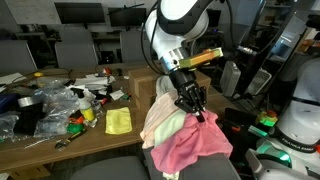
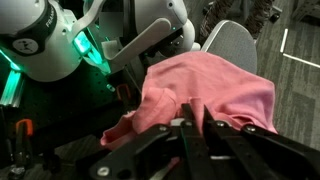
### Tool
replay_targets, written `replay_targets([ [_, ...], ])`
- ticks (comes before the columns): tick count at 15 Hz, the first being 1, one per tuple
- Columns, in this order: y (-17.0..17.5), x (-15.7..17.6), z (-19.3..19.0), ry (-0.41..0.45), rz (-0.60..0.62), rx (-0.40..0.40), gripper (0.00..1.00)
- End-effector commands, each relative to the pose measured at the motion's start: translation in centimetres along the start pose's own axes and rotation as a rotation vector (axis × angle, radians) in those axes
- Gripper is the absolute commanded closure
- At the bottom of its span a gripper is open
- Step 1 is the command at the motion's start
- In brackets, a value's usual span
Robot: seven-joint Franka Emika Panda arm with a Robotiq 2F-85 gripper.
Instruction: Put the clothes on the chair on to the box.
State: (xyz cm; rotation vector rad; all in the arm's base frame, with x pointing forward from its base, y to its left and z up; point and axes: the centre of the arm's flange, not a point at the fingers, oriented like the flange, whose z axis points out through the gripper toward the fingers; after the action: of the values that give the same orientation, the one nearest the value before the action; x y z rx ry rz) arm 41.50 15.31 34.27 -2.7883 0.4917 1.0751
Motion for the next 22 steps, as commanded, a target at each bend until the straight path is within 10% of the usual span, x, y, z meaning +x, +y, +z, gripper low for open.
replay_targets([
  [1, 2.1, -3.2, -3.9, 0.141, 0.082, 0.003, 0.94],
  [10, 8.9, -9.0, -15.6, 0.422, 0.279, 0.09, 0.94],
  [22, 15.6, -5.7, -25.9, 0.401, 0.456, 0.238, 0.94],
])
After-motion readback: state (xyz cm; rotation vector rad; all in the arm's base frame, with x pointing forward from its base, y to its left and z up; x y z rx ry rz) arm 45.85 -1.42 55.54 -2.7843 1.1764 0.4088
